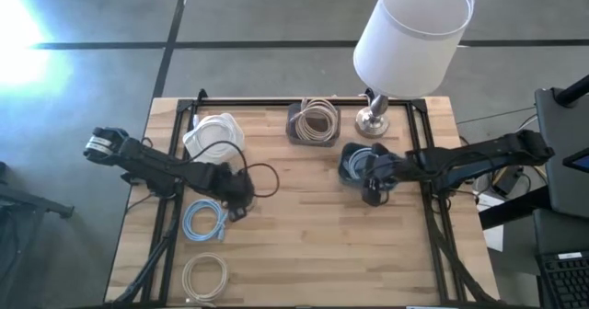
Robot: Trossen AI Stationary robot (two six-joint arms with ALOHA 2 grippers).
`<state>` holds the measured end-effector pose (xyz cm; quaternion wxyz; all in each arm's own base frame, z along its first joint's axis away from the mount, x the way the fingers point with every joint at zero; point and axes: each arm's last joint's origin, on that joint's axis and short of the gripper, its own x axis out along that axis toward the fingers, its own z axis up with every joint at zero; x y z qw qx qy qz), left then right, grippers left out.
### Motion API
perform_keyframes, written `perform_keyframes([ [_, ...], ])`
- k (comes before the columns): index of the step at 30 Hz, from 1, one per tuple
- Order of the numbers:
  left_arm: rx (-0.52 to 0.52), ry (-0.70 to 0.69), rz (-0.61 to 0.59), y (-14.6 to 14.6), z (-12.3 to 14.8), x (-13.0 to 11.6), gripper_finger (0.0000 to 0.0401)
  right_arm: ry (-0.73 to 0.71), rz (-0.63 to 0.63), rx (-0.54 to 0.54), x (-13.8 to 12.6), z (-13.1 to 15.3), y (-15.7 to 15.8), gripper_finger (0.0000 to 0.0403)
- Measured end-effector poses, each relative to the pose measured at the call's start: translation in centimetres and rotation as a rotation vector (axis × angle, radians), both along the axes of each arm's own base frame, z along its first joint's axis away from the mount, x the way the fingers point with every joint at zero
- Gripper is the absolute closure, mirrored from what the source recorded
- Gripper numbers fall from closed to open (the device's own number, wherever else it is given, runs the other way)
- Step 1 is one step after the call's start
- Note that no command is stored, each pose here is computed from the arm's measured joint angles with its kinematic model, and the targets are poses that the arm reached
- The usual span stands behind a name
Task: Pick & Place USB Port
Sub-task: Put the blue charger cable into the blue bin
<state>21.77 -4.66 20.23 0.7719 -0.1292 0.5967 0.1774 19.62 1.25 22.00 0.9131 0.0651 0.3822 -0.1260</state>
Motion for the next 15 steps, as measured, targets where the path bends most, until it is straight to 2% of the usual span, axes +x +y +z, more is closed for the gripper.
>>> perform_keyframes([
  [6,-0.114,0.313,0.134,-0.4,-0.3,-3.0,0.0229,-0.018,0.001,0.001,0.0,0.3,0.0,0.0255],
  [11,-0.114,0.38,0.118,-0.8,-1.4,-4.1,0.024,-0.02,-0.011,0.012,0.0,0.3,0.0,0.0263],
  [15,-0.069,0.441,0.112,-0.6,-3.2,-5.3,0.025,-0.02,-0.012,0.013,0.0,0.3,0.0,0.0269],
])
